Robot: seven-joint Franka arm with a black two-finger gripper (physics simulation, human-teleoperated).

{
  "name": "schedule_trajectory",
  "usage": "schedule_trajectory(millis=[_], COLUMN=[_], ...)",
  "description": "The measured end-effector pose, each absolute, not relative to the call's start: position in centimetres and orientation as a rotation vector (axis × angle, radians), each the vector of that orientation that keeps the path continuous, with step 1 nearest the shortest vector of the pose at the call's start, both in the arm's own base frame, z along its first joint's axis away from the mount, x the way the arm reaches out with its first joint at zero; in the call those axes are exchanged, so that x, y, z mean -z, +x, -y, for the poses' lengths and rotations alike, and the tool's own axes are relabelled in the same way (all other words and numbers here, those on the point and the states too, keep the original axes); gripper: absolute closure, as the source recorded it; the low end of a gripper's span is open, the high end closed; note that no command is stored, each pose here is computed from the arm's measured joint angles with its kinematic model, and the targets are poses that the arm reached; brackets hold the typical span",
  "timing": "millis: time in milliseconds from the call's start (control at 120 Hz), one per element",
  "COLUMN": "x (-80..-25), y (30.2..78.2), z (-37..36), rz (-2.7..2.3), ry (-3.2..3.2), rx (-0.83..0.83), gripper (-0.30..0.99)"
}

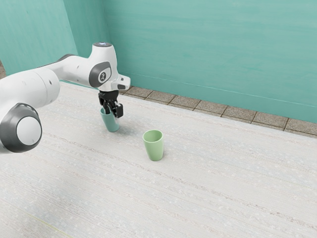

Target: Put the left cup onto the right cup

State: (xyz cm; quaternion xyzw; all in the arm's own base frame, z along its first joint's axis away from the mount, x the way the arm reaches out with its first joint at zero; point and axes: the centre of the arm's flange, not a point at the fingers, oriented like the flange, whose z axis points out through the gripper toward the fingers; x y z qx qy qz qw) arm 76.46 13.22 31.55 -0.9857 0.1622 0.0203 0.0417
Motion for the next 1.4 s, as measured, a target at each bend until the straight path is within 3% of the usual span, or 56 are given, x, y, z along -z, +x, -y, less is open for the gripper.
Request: schedule_trajectory(millis=[1400], x=[-30.6], y=[76.4], z=[-14.3], rz=[-0.48], ry=[-3.018], rx=[-0.073], gripper=[0.56])
